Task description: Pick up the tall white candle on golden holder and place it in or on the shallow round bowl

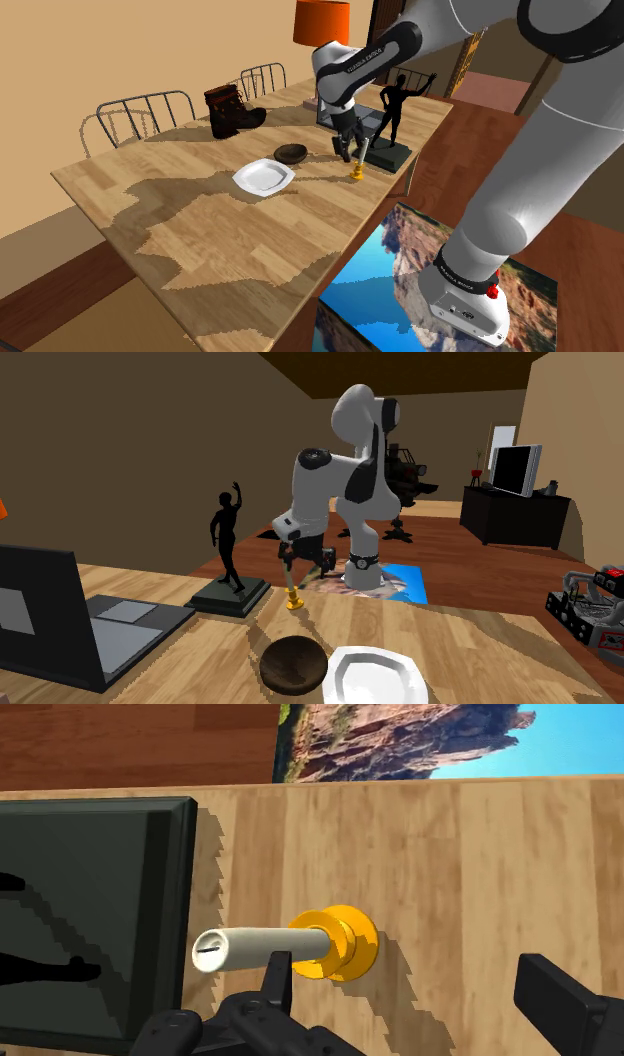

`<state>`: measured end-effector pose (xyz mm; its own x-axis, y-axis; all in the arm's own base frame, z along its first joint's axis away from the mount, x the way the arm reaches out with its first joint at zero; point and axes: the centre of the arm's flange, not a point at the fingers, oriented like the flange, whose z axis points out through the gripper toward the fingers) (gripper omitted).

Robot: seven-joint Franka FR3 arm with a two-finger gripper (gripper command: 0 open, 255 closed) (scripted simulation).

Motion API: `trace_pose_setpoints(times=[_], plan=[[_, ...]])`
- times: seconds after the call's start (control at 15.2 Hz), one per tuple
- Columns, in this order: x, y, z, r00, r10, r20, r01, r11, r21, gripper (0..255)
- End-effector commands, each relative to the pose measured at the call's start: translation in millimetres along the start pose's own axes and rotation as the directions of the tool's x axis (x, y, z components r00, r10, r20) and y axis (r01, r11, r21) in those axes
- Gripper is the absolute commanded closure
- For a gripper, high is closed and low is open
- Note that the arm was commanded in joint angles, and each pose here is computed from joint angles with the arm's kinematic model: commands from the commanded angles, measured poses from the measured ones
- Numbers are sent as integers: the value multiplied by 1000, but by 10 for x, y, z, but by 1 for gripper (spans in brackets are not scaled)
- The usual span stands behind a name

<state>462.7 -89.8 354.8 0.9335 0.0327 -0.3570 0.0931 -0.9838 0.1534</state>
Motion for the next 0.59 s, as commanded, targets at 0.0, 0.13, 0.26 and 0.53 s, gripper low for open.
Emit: trace_pose_setpoints(times=[0.0,0.13,0.26,0.53], plan=[[185,116,166,999,5,33,-4,1000,-16,0],[241,151,275,999,7,43,-6,1000,-21,0],[237,153,380,999,7,43,-6,1000,-21,0],[228,158,591,999,7,43,-6,1000,-21,0]])
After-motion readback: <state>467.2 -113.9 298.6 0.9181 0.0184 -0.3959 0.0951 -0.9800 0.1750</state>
